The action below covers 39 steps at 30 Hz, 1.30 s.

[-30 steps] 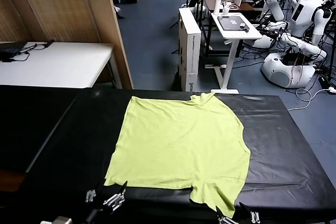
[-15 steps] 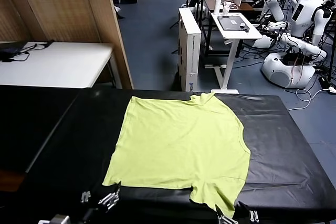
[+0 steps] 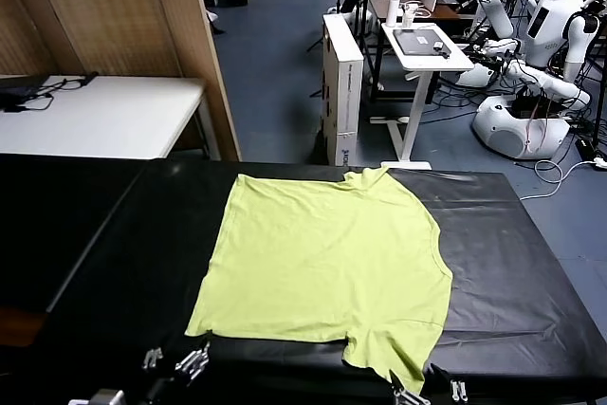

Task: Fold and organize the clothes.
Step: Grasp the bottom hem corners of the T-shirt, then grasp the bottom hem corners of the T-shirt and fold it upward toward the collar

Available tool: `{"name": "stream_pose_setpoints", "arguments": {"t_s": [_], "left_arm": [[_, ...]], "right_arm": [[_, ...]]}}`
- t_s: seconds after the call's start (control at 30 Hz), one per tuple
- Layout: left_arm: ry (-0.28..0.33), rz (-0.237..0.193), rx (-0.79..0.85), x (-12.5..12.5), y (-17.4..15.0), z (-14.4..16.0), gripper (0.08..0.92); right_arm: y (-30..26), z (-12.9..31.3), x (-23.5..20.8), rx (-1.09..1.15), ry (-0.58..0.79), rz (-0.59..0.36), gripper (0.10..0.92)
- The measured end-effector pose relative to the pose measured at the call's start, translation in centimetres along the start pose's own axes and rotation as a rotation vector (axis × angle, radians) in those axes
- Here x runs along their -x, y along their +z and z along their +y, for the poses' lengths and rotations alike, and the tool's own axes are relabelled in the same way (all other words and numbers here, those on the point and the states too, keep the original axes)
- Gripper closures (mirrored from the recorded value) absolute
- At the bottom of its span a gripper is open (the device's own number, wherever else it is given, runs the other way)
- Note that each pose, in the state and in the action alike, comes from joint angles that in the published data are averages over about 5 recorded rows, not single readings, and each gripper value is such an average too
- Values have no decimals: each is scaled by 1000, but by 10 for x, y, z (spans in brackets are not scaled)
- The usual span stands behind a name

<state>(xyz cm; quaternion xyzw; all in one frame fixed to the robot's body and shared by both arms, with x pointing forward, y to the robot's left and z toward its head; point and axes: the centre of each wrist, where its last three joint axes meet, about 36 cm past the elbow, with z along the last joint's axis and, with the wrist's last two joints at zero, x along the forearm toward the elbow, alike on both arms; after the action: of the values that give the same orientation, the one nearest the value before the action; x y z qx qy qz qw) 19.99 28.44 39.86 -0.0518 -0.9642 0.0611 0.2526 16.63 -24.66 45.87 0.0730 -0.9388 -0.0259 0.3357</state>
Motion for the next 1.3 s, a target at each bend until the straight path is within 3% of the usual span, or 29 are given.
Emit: {"name": "stream_pose_setpoints", "arguments": {"t_s": [0.17,0.27,0.53,0.77,0.9,1.3], "left_arm": [[-1,-2,6,-2,0,-1,785],[1,0,14,-5,-1,-3,856],[-5,-7,29,-23,-7,-8,854],[-19,-20,42,-36,-14,-7,854],[-19,-22,27,-32,-16,-11,854],[-14,-81,-63,-2,-34,-12,854]], "right_arm": [[-2,-1,-4,-7,4,0,882],[-4,-1,-9,-13,12,5,882],[-5,4,-23,-25,31,42,882],[-14,-2,-21,4,9,-29,882],[-25,-12,-16,29,0,-52,882],[-68,-41,29,2,-18,-125,882]]}}
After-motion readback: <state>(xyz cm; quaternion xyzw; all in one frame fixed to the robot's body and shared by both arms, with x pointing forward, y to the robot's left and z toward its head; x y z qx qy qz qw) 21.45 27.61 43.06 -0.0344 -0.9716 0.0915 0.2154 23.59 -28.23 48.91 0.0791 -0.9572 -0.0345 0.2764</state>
